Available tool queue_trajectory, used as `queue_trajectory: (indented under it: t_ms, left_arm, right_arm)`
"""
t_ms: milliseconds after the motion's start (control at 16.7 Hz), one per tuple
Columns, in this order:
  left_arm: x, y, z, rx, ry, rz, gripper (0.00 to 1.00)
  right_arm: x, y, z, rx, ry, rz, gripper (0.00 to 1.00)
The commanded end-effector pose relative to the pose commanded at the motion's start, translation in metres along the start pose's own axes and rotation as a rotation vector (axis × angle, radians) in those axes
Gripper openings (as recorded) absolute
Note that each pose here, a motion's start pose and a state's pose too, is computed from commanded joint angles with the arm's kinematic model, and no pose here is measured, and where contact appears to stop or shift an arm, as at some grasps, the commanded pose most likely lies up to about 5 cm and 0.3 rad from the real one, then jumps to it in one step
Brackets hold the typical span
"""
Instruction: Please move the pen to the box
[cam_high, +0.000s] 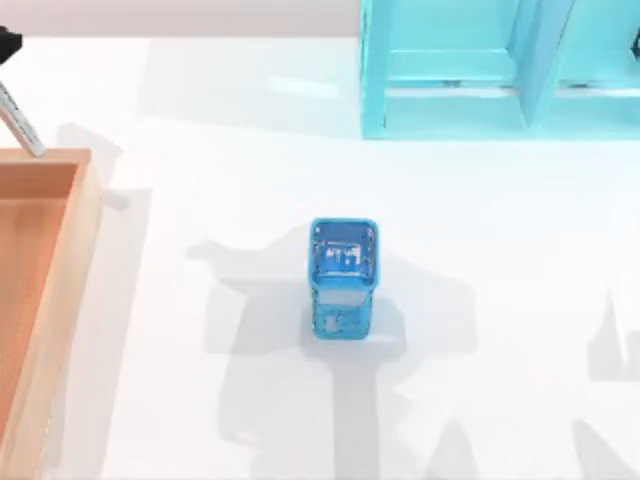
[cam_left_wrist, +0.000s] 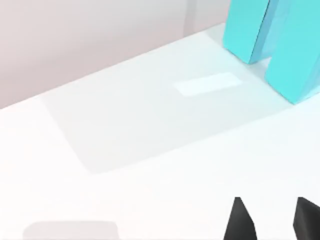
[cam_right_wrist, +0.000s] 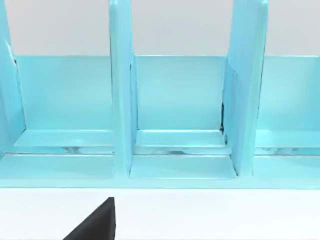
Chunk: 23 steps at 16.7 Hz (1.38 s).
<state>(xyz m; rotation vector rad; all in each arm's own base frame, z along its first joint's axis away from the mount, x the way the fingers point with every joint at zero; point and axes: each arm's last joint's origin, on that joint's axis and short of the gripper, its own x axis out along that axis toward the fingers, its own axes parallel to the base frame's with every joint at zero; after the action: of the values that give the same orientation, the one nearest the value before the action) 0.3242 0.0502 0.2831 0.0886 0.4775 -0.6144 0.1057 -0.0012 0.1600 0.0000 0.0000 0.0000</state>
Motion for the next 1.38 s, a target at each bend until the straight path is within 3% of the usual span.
queue_trajectory:
  t_ms: [180, 420, 840, 1020, 1380]
  left_arm:
    - [-0.024, 0.025, -0.004, 0.118, 0.112, -0.034, 0.0]
    - [-0.057, 0.045, -0.018, 0.231, 0.2, -0.156, 0.0]
    - [-0.094, 0.053, -0.04, 0.308, 0.139, -0.377, 0.0]
    - [-0.099, 0.053, -0.044, 0.307, 0.1, -0.414, 0.0]
    - [-0.099, 0.052, -0.044, 0.313, 0.094, -0.422, 0.0]
  right_arm:
    - [0.0, 0.0, 0.0, 0.0, 0.0, 0.0, 1.0]
    - [0.0, 0.0, 0.0, 0.0, 0.0, 0.0, 1.0]
    - [0.0, 0.0, 0.0, 0.0, 0.0, 0.0, 1.0]
    - [0.0, 0.0, 0.0, 0.0, 0.0, 0.0, 1.0]
    - [0.0, 0.0, 0.0, 0.0, 0.0, 0.0, 1.0]
